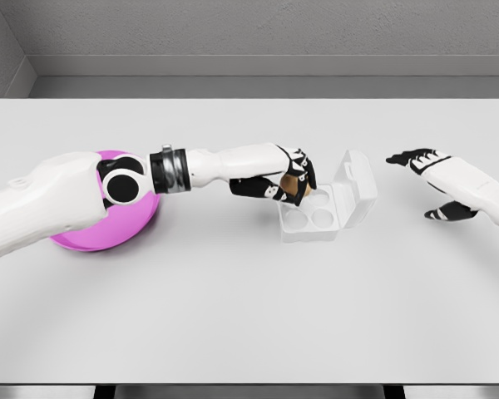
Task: Pack egg into the box and close the box lid
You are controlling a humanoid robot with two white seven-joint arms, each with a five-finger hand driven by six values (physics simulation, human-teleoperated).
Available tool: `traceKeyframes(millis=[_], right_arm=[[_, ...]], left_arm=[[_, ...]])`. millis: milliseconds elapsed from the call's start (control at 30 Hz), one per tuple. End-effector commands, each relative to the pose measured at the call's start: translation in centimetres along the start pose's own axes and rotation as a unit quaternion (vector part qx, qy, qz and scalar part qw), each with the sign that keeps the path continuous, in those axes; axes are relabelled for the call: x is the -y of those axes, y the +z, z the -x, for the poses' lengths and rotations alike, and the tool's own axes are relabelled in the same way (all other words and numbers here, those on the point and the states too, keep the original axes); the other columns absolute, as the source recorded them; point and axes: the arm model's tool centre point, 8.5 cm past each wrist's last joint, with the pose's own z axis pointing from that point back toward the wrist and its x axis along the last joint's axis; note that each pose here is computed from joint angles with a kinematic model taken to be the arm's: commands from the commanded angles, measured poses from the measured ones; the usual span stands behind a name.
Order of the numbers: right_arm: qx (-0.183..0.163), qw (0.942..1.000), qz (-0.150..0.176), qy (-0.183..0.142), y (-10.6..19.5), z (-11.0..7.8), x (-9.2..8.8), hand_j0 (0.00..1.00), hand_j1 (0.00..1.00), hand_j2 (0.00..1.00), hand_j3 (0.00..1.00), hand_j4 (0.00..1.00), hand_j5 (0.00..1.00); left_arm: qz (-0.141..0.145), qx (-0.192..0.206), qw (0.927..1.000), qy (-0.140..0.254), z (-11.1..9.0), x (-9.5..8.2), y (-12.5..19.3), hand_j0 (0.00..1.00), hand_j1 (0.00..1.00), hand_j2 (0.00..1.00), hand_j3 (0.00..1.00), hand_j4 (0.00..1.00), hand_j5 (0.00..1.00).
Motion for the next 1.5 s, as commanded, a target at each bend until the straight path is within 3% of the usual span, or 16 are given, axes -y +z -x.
traceKeyframes(millis=[0, 233, 1033, 1467], right_arm=[[0.000, 1.0000, 0.002, -0.002, 0.0, 0.0, 0.1, 1.00, 1.00, 1.00, 1.00, 1.00, 1.00], [0.001, 1.0000, 0.002, -0.003, 0.0, 0.0, 0.0, 1.00, 1.00, 1.00, 1.00, 1.00, 1.00], [0.003, 1.0000, 0.001, -0.004, -0.2, -0.2, -0.1, 1.00, 1.00, 1.00, 1.00, 1.00, 1.00], [0.005, 1.0000, 0.000, -0.004, -0.3, -0.3, -0.2, 1.00, 1.00, 1.00, 1.00, 1.00, 1.00]], left_arm=[[-0.009, -0.001, 0.9999, 0.012, 0.1, -0.2, 0.0, 0.29, 0.29, 0.29, 0.29, 0.29, 0.29], [-0.027, -0.001, 0.9984, 0.049, 0.3, 0.4, 0.1, 0.28, 0.28, 0.28, 0.28, 0.28, 0.28], [-0.053, 0.005, 0.9938, 0.097, 0.2, 0.5, -0.1, 0.26, 0.26, 0.26, 0.26, 0.26, 0.26], [-0.052, 0.002, 0.9915, 0.119, 0.4, 2.3, 0.0, 0.27, 0.27, 0.27, 0.27, 0.27, 0.27]])
